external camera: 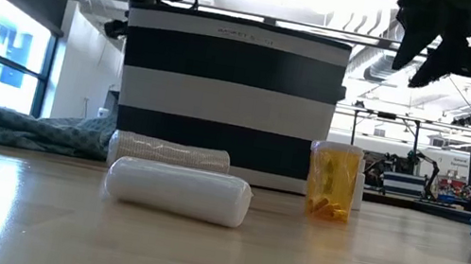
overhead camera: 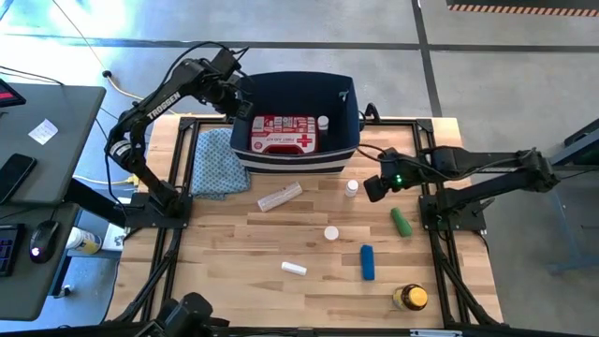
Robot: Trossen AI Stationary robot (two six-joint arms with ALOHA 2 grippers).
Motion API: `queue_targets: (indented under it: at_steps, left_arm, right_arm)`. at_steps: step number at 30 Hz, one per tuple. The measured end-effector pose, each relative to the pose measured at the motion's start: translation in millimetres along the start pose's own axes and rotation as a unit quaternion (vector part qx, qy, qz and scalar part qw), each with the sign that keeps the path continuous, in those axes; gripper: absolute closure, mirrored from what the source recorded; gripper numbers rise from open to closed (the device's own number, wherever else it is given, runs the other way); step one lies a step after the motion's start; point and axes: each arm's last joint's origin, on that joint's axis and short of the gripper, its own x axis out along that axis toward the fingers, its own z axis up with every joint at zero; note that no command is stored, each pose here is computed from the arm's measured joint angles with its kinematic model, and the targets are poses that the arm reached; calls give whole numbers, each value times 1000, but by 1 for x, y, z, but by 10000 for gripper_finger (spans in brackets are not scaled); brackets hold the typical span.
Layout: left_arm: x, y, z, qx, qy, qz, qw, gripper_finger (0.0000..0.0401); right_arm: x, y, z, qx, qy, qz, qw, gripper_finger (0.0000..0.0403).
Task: Pick & place medical supplies in basket/bin
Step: Adjust the blue bin, then put the white medicine bottle into the blue bin
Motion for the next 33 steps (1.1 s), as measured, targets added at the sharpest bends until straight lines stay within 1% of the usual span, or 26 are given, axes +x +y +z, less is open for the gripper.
queue_targets:
  at_steps: [5, 11, 13, 16, 22, 24, 27, 33]
  left_arm:
    - [0, 0, 0, 4, 1, 0, 1000, 341]
    - [-2, 1, -1, 4, 3, 3, 1000, 341]
    - [-8, 0, 0, 9, 3, 9, 1000, 341]
    - [-19, 0, 1, 33, -4, 17, 999, 341]
    - [-45, -2, 4, 48, -27, 25, 998, 341]
    - [-54, -3, 4, 54, -36, 27, 998, 341]
    - [-67, -4, 5, 56, -48, 26, 997, 341]
    - [-92, -6, 5, 69, -81, 16, 994, 341]
  right_arm:
    - [17, 5, 0, -27, 12, -34, 999, 203]
    - [48, 8, 7, -46, 22, -89, 995, 200]
    - [58, 8, 11, -48, 26, -107, 993, 193]
    - [73, 6, 16, -48, 38, -125, 990, 173]
    - [94, 3, 25, -76, 53, -137, 986, 118]
    - [99, 3, 29, -81, 52, -134, 986, 104]
    - [106, 2, 33, -81, 55, -127, 987, 94]
    - [118, 1, 35, -77, 64, -132, 986, 91]
